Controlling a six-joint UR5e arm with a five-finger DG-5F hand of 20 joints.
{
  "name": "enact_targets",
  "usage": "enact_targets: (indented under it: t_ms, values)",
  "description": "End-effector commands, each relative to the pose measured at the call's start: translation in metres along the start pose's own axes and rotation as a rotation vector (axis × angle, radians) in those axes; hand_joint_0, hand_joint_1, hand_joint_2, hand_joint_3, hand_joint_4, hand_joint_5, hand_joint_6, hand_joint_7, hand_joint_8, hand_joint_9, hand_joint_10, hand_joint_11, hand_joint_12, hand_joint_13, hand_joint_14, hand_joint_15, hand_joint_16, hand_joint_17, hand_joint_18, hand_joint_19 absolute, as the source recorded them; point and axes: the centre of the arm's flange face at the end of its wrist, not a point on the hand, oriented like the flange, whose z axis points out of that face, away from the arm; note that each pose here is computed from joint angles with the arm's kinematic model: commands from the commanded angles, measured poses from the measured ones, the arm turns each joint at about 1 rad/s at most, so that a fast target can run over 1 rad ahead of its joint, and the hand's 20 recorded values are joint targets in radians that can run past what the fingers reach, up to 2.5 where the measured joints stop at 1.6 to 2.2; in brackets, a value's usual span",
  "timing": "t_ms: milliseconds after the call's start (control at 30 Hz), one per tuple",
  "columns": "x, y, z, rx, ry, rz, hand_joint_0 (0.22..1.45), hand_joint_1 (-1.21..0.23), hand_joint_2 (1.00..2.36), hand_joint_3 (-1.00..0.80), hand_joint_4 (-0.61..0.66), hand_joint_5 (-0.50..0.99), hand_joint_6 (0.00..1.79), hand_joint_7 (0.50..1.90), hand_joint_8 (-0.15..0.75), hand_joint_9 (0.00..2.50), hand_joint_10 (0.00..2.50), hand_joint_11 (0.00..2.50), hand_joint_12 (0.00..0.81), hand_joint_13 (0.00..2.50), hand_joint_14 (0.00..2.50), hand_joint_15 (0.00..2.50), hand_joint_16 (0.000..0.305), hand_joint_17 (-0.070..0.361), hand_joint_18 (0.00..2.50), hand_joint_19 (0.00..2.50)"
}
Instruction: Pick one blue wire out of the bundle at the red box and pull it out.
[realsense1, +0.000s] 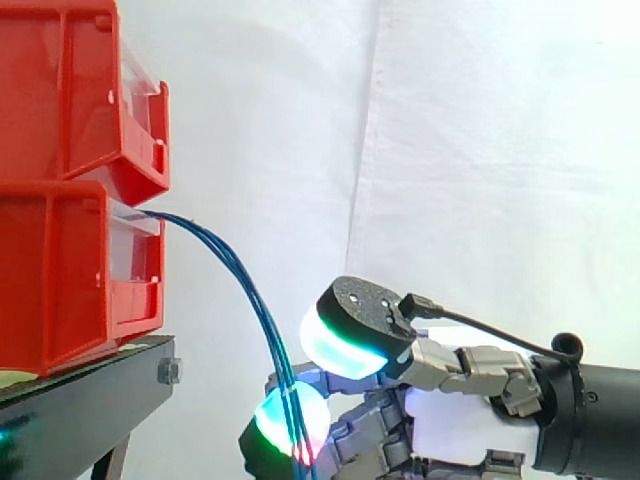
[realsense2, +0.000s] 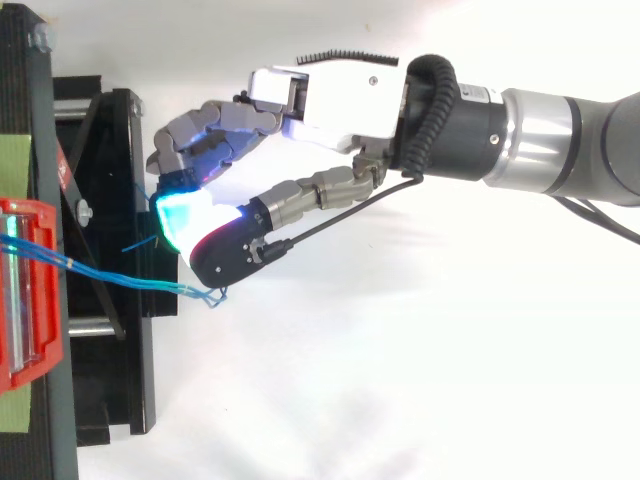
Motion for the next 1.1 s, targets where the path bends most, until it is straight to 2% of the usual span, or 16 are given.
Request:
enact_targets:
  t_ms: [0, 67, 100, 233, 267, 300, 400, 433, 533, 600, 767, 1067]
  values:
    - [0.007, -0.013, 0.001, -0.009, 0.001, -0.009, 0.4, -0.6, 1.0, -0.5, 0.38, -0.1, 0.5, 1.15, 0.309, 0.88, 0.02, 0.58, 0.431, 0.4, 0.01, 0.2, 0.072, 0.163, 0.38, 0.39]
    - [0.013, -0.011, 0.005, -0.051, -0.004, -0.011, 0.4, -0.59, 1.0, -0.5, 0.38, -0.11, 0.5, 1.14, 0.309, 0.87, 0.02, 0.58, 0.437, 0.4, 0.01, 0.2, 0.073, 0.165, 0.38, 0.39]
    - [0.015, -0.009, 0.006, -0.059, -0.003, -0.019, 0.39, -0.59, 1.0, -0.5, 0.39, -0.11, 0.5, 1.15, 0.311, 0.87, 0.02, 0.57, 0.439, 0.4, 0.01, 0.2, 0.074, 0.166, 0.39, 0.39]
    - [0.022, -0.007, 0.006, -0.067, 0.007, -0.075, 0.39, -0.62, 1.0, -0.5, 0.38, -0.11, 0.5, 1.16, 0.311, 0.86, 0.02, 0.59, 0.442, 0.4, 0.01, 0.19, 0.074, 0.166, 0.38, 0.38]
    - [0.028, -0.005, 0.006, -0.074, 0.011, -0.11, 0.39, -0.62, 1.0, -0.5, 0.36, -0.11, 0.5, 1.16, 0.311, 0.86, 0.02, 0.61, 0.441, 0.4, 0.01, 0.19, 0.074, 0.166, 0.38, 0.38]
    - [0.029, -0.004, 0.007, -0.077, 0.011, -0.125, 0.4, -0.63, 1.0, -0.5, 0.36, -0.11, 0.5, 1.18, 0.31, 0.84, 0.02, 0.61, 0.44, 0.39, 0.01, 0.2, 0.073, 0.165, 0.38, 0.38]
    - [0.033, -0.003, 0.007, -0.08, 0.015, -0.134, 0.4, -0.65, 1.0, -0.5, 0.34, -0.12, 0.5, 1.22, 0.31, 0.83, 0.02, 0.63, 0.439, 0.38, 0.01, 0.2, 0.073, 0.165, 0.37, 0.38]
    - [0.038, -0.002, 0.007, -0.084, 0.024, -0.152, 0.4, -0.65, 1.0, -0.5, 0.33, -0.12, 0.5, 1.22, 0.308, 0.82, 0.02, 0.63, 0.438, 0.38, 0.01, 0.2, 0.073, 0.164, 0.37, 0.38]
    - [0.043, 0.0, 0.007, -0.089, 0.033, -0.171, 0.42, -0.68, 1.0, -0.5, 0.31, -0.12, 0.5, 1.26, 0.303, 0.81, 0.02, 0.64, 0.429, 0.37, 0.01, 0.2, 0.071, 0.159, 0.35, 0.38]
    - [0.045, 0.0, 0.007, -0.09, 0.035, -0.174, 0.44, -0.7, 1.0, -0.5, 0.3, -0.12, 0.5, 1.32, 0.296, 0.81, 0.02, 0.66, 0.42, 0.36, 0.01, 0.2, 0.069, 0.155, 0.34, 0.39]
    - [0.047, 0.001, 0.007, -0.098, 0.034, -0.169, 0.46, -0.67, 1.0, -0.5, 0.29, -0.12, 0.5, 1.33, 0.288, 0.8, 0.02, 0.65, 0.413, 0.36, 0.01, 0.2, 0.067, 0.152, 0.33, 0.4]
    - [0.036, -0.001, 0.008, -0.093, 0.022, -0.156, 0.47, -0.62, 1.0, -0.46, 0.28, -0.11, 0.5, 1.31, 0.285, 0.82, 0.02, 0.65, 0.406, 0.37, 0.01, 0.21, 0.066, 0.148, 0.32, 0.4]
